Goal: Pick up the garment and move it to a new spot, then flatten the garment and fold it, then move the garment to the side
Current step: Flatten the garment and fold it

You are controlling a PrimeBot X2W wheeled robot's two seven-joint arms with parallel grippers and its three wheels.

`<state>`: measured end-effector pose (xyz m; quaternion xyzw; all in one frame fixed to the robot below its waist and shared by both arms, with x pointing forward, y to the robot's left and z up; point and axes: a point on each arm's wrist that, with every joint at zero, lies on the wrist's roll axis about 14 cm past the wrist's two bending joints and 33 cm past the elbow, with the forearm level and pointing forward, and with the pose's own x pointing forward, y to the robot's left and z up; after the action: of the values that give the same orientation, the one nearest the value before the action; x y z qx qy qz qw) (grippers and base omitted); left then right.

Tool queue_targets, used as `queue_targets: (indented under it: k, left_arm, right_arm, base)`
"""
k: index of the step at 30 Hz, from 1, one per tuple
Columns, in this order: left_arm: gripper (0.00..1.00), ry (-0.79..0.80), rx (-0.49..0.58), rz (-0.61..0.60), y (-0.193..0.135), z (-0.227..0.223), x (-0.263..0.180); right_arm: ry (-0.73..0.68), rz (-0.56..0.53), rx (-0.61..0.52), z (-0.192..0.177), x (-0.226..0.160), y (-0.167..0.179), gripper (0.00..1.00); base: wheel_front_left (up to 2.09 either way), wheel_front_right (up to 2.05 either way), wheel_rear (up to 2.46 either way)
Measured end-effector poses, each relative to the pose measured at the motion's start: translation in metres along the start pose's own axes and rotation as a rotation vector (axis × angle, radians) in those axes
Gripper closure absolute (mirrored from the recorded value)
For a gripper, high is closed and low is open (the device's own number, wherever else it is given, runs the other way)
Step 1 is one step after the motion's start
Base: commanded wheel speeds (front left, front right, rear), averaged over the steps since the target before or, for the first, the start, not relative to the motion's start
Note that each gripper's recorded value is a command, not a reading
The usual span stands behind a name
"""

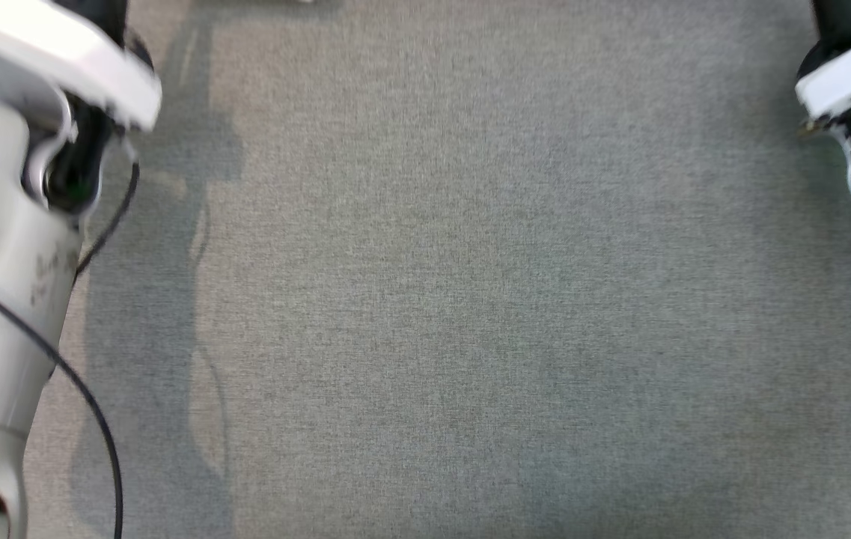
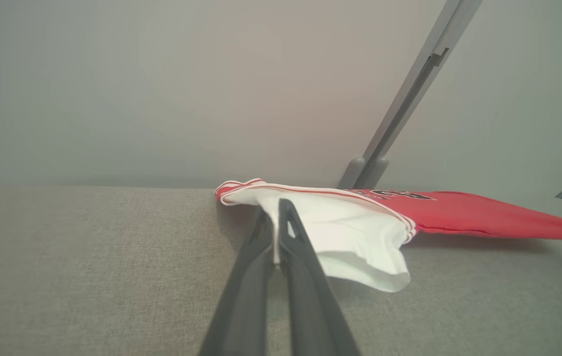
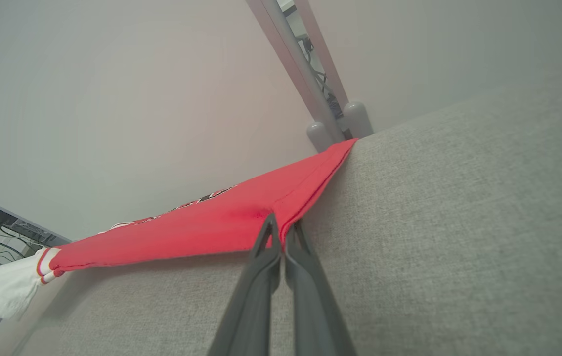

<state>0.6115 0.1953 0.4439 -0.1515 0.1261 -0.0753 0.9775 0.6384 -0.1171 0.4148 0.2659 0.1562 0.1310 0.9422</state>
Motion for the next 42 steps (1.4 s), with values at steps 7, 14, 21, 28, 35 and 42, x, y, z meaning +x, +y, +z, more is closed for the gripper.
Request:
queue_targets:
  k: [7,14,21,28,35,42]
  left_arm:
    - [1.00,0.151,0.112,0.022,0.017,-0.039,-0.049]
    - [1.00,0.257,0.188,-0.027,0.006,-0.061,-0.086]
    - [1.00,0.325,0.247,-0.080,-0.003,-0.069,-0.121]
    - [1.00,0.394,0.269,-0.143,-0.017,-0.076,-0.154]
    - [1.00,0.483,0.282,-0.214,-0.028,-0.088,-0.188]
    - [1.00,0.562,0.282,-0.294,-0.045,-0.099,-0.222]
  right_arm:
    - [0.055,-0.010,-0.075,-0.001,-0.025,0.007,1.00]
    - [0.102,-0.016,-0.121,-0.009,-0.048,0.013,1.00]
    - [0.176,-0.041,-0.119,-0.020,-0.076,0.012,1.00]
    - [0.229,-0.065,-0.132,-0.024,-0.105,0.006,1.00]
    - [0.294,-0.081,-0.162,-0.030,-0.132,-0.001,1.00]
    - [0.356,-0.084,-0.164,-0.039,-0.158,-0.002,1.00]
  base:
    - [0.00,0.00,0.00]
    - [0.00,0.00,0.00]
    - [0.00,0.00,0.00]
    - [0.00,0.00,0.00]
    - [0.00,0.00,0.00]
    - [0.00,0.00,0.00]
